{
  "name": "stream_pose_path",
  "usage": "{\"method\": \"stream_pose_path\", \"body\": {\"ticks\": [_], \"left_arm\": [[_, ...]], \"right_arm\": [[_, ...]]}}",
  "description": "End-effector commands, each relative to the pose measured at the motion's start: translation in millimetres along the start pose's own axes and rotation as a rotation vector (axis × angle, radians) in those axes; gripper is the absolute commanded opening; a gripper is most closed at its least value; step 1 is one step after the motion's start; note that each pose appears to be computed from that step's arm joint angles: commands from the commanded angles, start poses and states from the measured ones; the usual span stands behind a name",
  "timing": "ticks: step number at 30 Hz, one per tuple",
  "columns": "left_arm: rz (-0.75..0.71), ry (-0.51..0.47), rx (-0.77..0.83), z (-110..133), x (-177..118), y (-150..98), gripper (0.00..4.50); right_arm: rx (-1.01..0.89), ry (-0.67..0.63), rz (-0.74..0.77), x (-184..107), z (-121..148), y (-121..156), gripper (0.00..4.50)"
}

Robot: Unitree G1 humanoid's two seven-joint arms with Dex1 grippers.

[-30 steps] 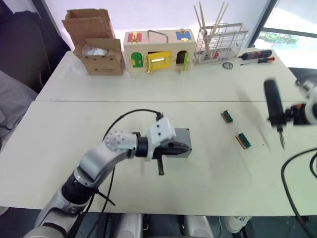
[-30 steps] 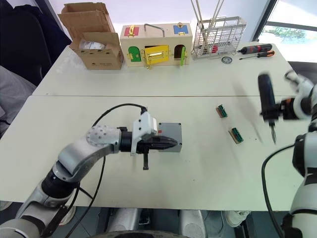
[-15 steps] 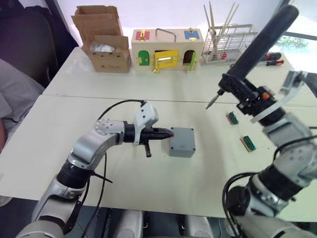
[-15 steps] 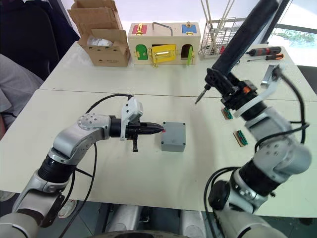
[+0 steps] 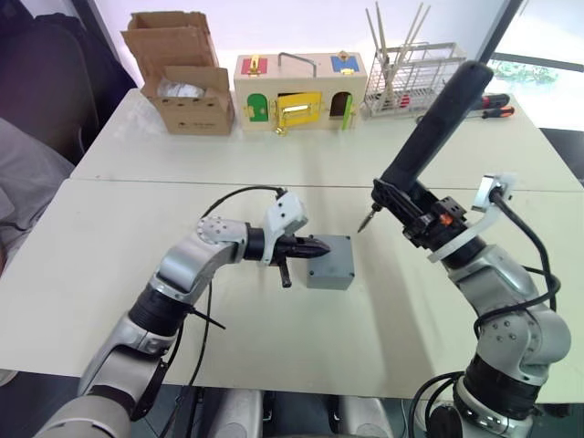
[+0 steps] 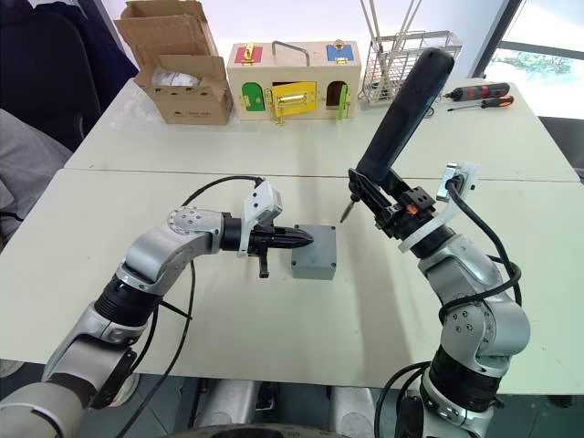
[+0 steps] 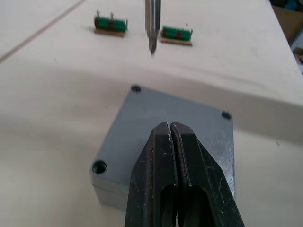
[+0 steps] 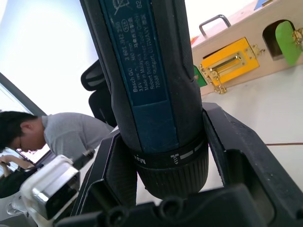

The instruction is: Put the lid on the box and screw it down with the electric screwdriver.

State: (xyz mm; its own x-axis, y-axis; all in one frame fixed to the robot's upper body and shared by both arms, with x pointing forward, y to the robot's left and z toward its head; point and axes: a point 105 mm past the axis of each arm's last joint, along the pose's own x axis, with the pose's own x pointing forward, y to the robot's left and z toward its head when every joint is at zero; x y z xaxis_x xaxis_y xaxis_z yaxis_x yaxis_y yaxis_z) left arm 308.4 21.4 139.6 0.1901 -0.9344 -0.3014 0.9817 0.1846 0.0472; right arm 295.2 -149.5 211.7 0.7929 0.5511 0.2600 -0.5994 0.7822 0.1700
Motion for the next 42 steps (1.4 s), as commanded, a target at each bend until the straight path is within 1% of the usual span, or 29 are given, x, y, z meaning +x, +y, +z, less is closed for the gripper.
{"method": "stream_pose_path", "body": {"ticks": [1, 8, 12, 18, 29, 42], "left_arm": [[-0.020, 0.036, 0.046, -3, 1, -3, 0.00], [-0.032, 0.036, 0.046, -5, -1, -8, 0.00], [-0.032, 0.032, 0.046, -3, -1, -9, 0.00], [-0.022, 0.031, 0.049, -3, -2, -9, 0.00], [-0.021, 0.032, 0.045, -4, -2, -10, 0.00], [-0.030, 0.032, 0.048, -4, 0, -12, 0.00]], "right_arm": [[-0.047, -0.053, 0.042, 5, 8, 10, 1.83], [-0.041, -0.043, 0.039, 7, 0, 10, 1.83], [-0.042, -0.041, 0.023, 9, -4, 5, 1.83], [-0.033, -0.032, -0.004, 5, -9, -2, 1.83], [-0.017, -0.010, -0.006, 0, -13, -5, 1.83], [-0.064, 0.004, -0.040, 1, -19, -12, 1.83]]}}
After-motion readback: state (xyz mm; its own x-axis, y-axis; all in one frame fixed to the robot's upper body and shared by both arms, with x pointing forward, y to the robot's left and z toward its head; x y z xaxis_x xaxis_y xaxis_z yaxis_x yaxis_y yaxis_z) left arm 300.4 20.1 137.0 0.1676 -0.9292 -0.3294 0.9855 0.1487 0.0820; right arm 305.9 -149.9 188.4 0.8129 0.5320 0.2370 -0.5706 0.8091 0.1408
